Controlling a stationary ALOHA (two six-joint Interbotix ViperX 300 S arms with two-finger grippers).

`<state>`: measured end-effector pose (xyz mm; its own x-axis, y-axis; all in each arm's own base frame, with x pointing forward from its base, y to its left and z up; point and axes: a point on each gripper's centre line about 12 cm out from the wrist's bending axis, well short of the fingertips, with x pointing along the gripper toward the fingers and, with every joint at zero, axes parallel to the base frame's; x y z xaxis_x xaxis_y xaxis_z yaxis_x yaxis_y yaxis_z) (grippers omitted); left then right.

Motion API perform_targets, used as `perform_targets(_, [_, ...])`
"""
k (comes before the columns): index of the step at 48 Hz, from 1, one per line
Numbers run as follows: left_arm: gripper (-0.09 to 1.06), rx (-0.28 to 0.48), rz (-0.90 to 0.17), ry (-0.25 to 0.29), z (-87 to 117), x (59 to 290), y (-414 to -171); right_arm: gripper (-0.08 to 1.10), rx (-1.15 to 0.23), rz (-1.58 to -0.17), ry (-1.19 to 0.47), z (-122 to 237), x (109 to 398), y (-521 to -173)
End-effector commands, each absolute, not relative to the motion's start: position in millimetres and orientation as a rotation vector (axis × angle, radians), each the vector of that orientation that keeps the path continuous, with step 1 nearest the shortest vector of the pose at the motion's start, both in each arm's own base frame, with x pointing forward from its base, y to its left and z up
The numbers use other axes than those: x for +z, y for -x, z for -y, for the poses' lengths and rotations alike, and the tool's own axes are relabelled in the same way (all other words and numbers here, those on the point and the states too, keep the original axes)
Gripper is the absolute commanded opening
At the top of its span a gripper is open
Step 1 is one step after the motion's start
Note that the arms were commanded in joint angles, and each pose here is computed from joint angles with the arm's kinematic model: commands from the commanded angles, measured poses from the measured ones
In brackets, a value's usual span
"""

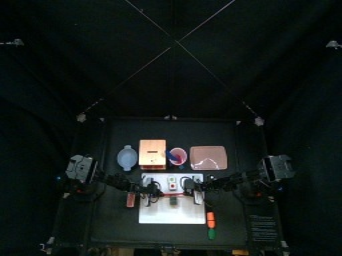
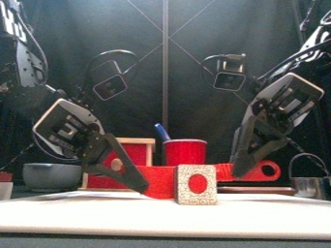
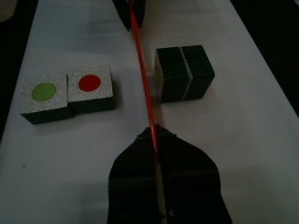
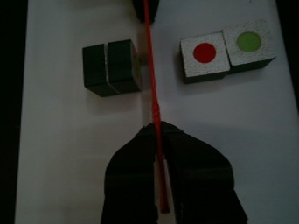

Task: Cut the sushi into 4 pieces with the knife
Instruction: Cut the sushi into 4 pieces

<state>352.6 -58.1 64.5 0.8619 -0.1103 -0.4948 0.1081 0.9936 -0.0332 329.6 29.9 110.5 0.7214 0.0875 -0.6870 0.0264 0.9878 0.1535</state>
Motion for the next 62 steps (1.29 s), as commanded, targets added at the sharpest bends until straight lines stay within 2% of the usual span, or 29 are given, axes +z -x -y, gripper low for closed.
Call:
perform_targets(1, [0.17,-0.109,-0.549,0.006,61,56,-356,0.17,0.032,-0.748,-0.164,-30,112,-340])
perform_targets(12, [0.17,-0.099,-0.624,0.002,60,32,-358,0.17,0.029,-0.791,-0.161,-31,96,-344])
perform_targets(29, [0.17,-0.097,-0.63,-0.002,58,36,-363,0.17,0.02,-0.791,-0.159,-27,99,-344])
perform_targets(51, [0.17,-0.048,-0.578,-0.017,20,64,-358,0.17,-0.028,-0.748,-0.138,-4,126,-342])
perform_targets(62, [0.17,-0.061,-0.533,-0.026,20,93,-362,0.17,-0.02,-0.677,-0.152,-7,151,-344])
